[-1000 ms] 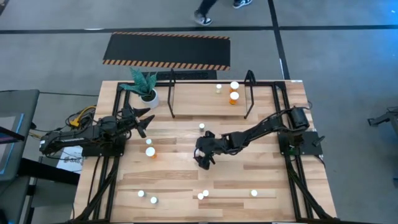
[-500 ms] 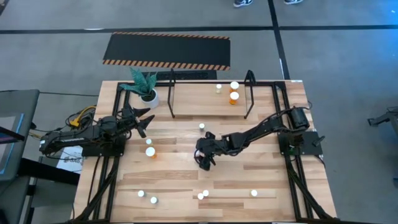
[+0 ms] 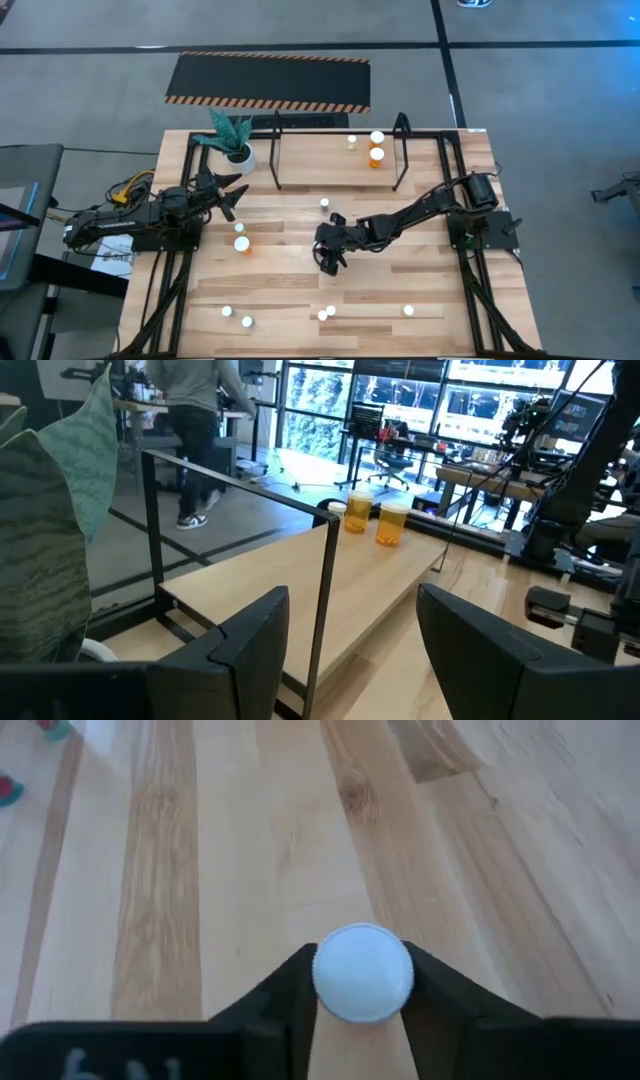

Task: Pick and place medicine bottles onto shelf by color
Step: Put the red pill bottle on the shelf

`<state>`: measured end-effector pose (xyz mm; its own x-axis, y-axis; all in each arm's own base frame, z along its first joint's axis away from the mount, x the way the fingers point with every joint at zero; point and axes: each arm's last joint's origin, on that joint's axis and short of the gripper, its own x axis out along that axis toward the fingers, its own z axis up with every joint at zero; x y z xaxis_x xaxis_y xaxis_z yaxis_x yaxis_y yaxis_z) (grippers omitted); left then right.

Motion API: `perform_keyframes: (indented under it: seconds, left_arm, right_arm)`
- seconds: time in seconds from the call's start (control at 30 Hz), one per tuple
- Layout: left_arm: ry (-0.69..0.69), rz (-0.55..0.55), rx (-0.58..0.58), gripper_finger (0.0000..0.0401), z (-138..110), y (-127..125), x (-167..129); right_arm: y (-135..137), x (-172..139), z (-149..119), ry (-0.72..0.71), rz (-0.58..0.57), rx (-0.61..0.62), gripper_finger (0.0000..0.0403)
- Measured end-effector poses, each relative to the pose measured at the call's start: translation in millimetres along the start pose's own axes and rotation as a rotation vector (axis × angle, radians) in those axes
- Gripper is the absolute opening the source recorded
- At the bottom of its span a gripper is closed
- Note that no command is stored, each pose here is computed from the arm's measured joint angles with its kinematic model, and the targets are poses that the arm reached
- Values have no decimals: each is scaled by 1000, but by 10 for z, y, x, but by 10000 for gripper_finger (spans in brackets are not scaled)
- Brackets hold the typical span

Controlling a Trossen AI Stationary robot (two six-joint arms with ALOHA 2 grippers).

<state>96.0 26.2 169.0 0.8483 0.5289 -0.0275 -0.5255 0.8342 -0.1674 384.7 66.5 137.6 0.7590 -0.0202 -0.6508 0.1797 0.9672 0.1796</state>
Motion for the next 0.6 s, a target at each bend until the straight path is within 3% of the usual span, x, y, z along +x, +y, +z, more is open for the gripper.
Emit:
perform_keyframes:
  seconds: [0.13,0.37,0.6]
  left_arm:
    - [0,0,0,208,0,0,0]
    - [0,0,0,208,0,0,0]
    - [1,0,0,208,-1,0,0]
  right_arm:
    - [24,-5,-13,4,3,0,120]
    - [23,-74,20,14,-7,11,133]
    - [30,-357,153,5,-69,2,123]
